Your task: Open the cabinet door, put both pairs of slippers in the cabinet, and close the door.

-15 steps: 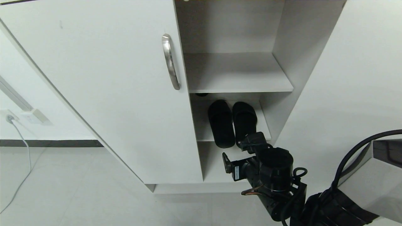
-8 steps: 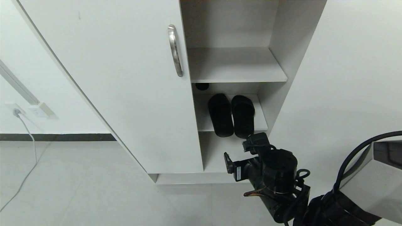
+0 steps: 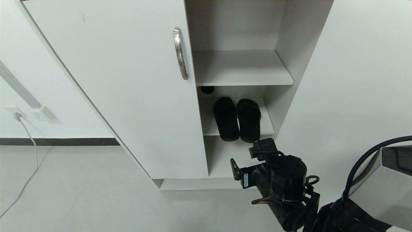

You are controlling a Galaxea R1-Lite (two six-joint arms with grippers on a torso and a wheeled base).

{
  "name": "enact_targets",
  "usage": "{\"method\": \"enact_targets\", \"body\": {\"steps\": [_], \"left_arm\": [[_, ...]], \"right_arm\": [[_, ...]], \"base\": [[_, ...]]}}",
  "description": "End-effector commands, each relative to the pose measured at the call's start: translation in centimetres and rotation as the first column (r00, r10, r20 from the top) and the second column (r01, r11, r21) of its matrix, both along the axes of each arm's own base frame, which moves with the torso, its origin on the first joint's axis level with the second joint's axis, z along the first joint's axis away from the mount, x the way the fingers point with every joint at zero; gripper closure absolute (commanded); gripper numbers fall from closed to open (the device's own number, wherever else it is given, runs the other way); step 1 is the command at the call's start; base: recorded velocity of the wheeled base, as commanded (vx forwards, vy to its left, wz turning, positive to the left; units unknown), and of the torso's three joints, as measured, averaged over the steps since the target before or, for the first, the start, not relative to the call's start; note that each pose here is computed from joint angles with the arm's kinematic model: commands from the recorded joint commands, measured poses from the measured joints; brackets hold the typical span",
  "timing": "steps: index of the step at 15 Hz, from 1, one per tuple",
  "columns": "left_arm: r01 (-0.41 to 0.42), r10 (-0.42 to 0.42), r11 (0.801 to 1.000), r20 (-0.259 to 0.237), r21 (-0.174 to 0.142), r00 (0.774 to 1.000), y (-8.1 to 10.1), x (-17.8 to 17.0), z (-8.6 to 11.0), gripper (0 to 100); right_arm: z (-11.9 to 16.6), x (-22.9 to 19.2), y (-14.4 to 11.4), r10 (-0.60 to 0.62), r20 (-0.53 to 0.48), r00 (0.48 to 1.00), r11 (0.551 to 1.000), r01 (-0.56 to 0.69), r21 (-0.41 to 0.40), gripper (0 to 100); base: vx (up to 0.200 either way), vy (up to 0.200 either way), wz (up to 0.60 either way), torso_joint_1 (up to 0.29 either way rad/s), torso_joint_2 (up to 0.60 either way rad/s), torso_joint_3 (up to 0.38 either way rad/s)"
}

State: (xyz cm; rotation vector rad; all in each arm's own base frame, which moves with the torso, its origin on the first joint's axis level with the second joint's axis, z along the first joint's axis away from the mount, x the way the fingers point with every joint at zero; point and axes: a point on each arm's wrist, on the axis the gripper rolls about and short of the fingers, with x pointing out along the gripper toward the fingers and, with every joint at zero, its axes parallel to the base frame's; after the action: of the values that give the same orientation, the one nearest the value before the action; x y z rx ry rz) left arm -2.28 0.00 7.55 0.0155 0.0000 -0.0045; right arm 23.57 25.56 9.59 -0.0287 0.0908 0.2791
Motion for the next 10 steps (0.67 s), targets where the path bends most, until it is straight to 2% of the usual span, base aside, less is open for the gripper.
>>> {"method": "enact_targets", "body": {"steps": [1, 10], "left_arm": [[0.002, -0.002, 1.000, -0.002, 0.000, 1.000, 0.00, 0.01, 0.00, 100], [-0.001, 0.001, 1.000, -0.002, 0.000, 1.000, 0.00, 0.01, 0.00, 100]], "right_arm": [[-0.15, 0.00, 0.03, 0.001, -0.003, 1.000, 1.000, -0.001, -0.005, 0], [-0.22, 0.00, -0.05, 0.000, -0.001, 1.000, 1.000, 0.000, -0.007, 0]], "base": [[0.000, 0.000, 0.00, 0.012, 0.00, 0.159], [0.000, 0.000, 0.00, 0.002, 0.00, 0.197]]}}
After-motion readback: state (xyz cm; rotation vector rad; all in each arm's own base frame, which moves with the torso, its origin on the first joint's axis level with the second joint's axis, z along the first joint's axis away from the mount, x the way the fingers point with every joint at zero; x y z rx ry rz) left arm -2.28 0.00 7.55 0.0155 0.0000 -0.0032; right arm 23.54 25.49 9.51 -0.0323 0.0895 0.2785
